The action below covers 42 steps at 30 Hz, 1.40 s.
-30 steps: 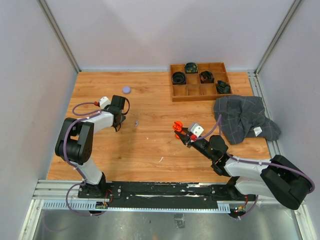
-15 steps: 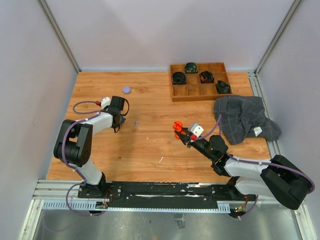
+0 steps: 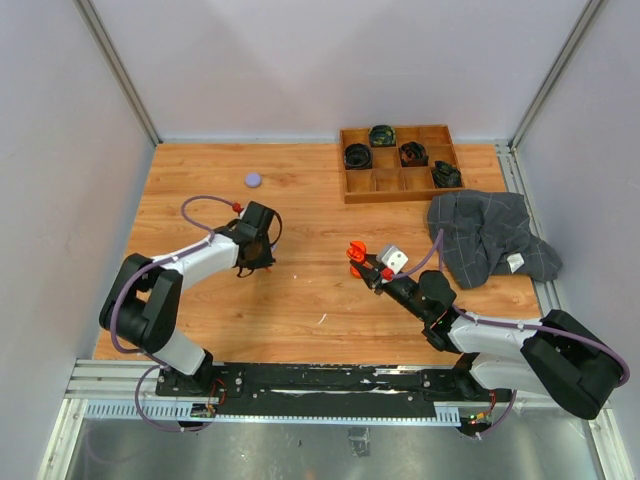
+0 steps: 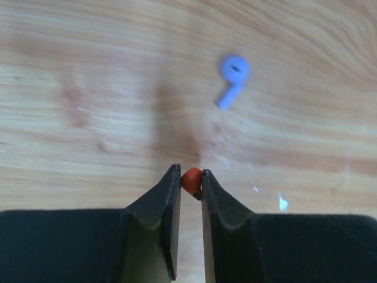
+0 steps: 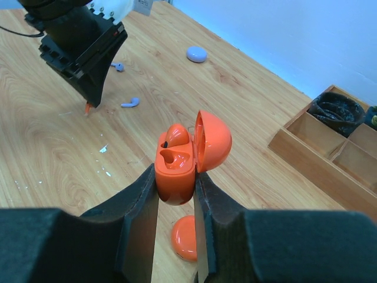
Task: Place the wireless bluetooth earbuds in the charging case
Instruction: Pick up the earbud from the center of the board, then place the earbud at the center of the board.
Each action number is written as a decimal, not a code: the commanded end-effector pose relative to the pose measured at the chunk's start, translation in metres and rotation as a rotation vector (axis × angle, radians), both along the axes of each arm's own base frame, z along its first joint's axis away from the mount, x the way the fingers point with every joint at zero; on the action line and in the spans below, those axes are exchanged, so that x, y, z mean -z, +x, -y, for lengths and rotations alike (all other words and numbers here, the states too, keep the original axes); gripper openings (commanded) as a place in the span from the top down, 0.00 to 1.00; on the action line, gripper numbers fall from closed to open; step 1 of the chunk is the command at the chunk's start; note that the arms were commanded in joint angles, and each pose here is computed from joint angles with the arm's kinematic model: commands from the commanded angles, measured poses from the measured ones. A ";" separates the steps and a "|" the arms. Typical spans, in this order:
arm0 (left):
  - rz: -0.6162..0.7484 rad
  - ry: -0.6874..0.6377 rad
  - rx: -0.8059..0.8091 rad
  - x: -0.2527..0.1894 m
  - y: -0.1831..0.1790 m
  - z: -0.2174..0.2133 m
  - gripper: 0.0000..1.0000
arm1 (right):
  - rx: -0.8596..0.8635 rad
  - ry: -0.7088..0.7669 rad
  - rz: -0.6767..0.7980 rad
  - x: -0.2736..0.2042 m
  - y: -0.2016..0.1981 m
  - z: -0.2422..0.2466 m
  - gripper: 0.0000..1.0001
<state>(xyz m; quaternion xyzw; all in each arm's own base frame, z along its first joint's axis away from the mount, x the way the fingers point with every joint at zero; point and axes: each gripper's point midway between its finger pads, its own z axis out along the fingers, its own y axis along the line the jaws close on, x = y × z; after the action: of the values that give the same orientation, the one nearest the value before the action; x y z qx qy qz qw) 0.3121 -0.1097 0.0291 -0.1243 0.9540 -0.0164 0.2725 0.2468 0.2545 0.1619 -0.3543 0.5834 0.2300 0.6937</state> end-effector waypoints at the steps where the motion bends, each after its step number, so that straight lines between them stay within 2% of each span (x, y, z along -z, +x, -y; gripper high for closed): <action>1: -0.028 0.008 0.226 -0.005 -0.025 0.035 0.90 | 0.010 0.016 0.023 -0.006 -0.003 0.000 0.99; 7: 0.000 0.105 0.471 -0.005 -0.037 0.074 0.89 | 0.015 0.014 0.021 -0.005 -0.002 0.001 0.99; 15: 0.043 0.128 0.695 -0.003 -0.044 0.103 0.85 | 0.018 0.008 0.021 -0.005 -0.002 0.001 0.99; 22: 0.055 0.155 0.668 -0.006 -0.039 0.100 0.77 | 0.016 0.007 0.016 -0.004 -0.001 0.000 0.99; 26: 0.037 0.147 0.641 -0.004 -0.041 0.099 0.67 | 0.014 0.008 0.016 -0.004 -0.002 0.000 0.99; 30: 0.043 0.123 0.598 -0.007 -0.041 0.100 0.60 | 0.013 0.009 0.016 -0.004 -0.002 0.000 0.99; 35: 0.020 0.094 0.512 -0.010 -0.042 0.101 0.58 | 0.009 0.010 0.013 -0.004 -0.002 -0.001 0.99; 42: -0.065 0.119 0.502 -0.004 -0.049 0.097 0.56 | 0.008 0.011 0.014 -0.005 -0.002 -0.001 0.99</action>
<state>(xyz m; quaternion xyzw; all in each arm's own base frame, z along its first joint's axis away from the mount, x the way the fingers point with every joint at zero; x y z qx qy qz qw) 0.2647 -0.2058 0.0334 0.1419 0.9554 -0.0372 0.2564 0.2492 0.2518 0.1601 -0.3490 0.5896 0.2227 0.6935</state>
